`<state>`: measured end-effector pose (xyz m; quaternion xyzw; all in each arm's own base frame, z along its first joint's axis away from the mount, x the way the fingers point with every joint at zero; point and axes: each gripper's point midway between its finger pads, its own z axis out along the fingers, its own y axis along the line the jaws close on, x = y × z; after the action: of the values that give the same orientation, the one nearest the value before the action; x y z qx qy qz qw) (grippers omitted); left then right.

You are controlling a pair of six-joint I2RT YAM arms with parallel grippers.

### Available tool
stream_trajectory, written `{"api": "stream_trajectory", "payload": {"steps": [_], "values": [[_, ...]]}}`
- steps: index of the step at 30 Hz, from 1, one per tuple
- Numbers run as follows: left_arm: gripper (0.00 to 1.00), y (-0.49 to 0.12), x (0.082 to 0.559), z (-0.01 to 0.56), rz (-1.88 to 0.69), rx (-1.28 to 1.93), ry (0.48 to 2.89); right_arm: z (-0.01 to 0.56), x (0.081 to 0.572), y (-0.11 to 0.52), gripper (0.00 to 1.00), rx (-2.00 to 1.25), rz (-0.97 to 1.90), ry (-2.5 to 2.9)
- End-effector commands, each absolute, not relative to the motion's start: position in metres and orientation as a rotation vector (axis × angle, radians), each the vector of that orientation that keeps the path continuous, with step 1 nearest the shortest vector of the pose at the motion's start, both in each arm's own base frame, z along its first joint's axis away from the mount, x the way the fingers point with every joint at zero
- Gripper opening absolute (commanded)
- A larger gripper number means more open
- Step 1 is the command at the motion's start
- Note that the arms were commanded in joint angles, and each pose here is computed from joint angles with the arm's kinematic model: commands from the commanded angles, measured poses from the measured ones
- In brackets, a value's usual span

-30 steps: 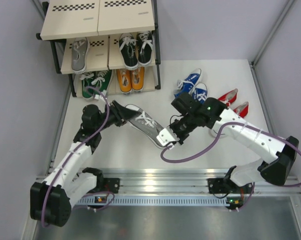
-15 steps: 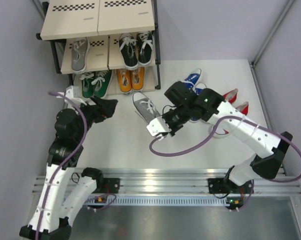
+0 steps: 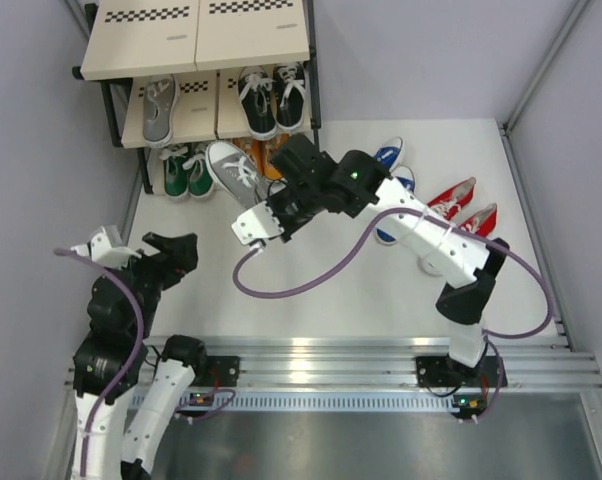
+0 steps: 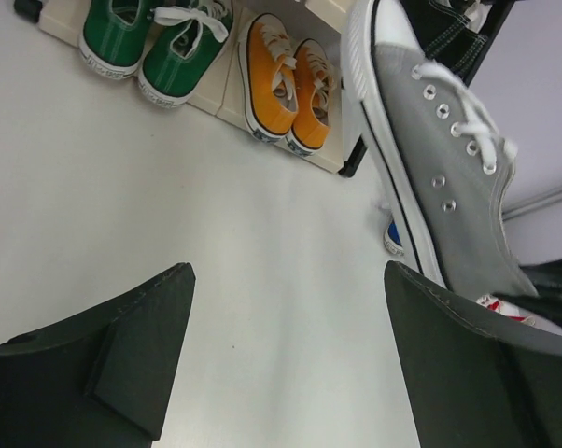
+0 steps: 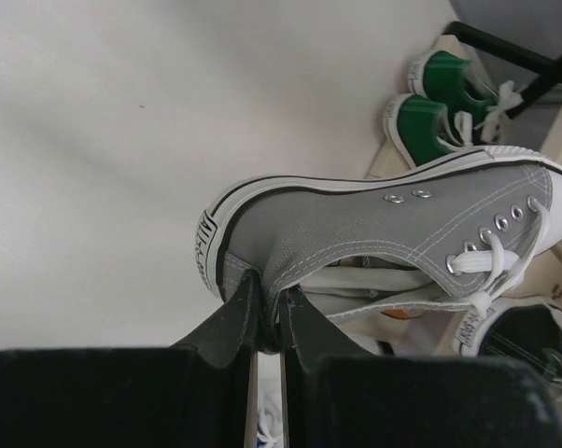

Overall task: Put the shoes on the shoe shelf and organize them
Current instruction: Pick up the shoe at the center of the board, then place the shoe at the shoe shelf.

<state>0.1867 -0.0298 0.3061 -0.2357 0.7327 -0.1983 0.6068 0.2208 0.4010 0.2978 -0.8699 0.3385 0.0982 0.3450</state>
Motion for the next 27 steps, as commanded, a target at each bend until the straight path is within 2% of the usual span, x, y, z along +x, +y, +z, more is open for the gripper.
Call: {"api": "stream_trajectory", "payload": {"steps": [1,15,27], "values": [[0.88,-0.013,0.171,0.295,-0.419,-0.654,1.664,0.365,0.255,0.435,0.0,-2.04,0.064,0.76],[0.89,-0.016,0.163,0.286,-0.479,-0.671,1.644,0.403,0.335,0.512,0.0,-1.717,-0.165,0.646],[0.89,-0.023,0.162,0.272,-0.527,-0.689,1.657,0.409,0.387,0.527,0.0,-1.568,-0.22,0.619]]}}
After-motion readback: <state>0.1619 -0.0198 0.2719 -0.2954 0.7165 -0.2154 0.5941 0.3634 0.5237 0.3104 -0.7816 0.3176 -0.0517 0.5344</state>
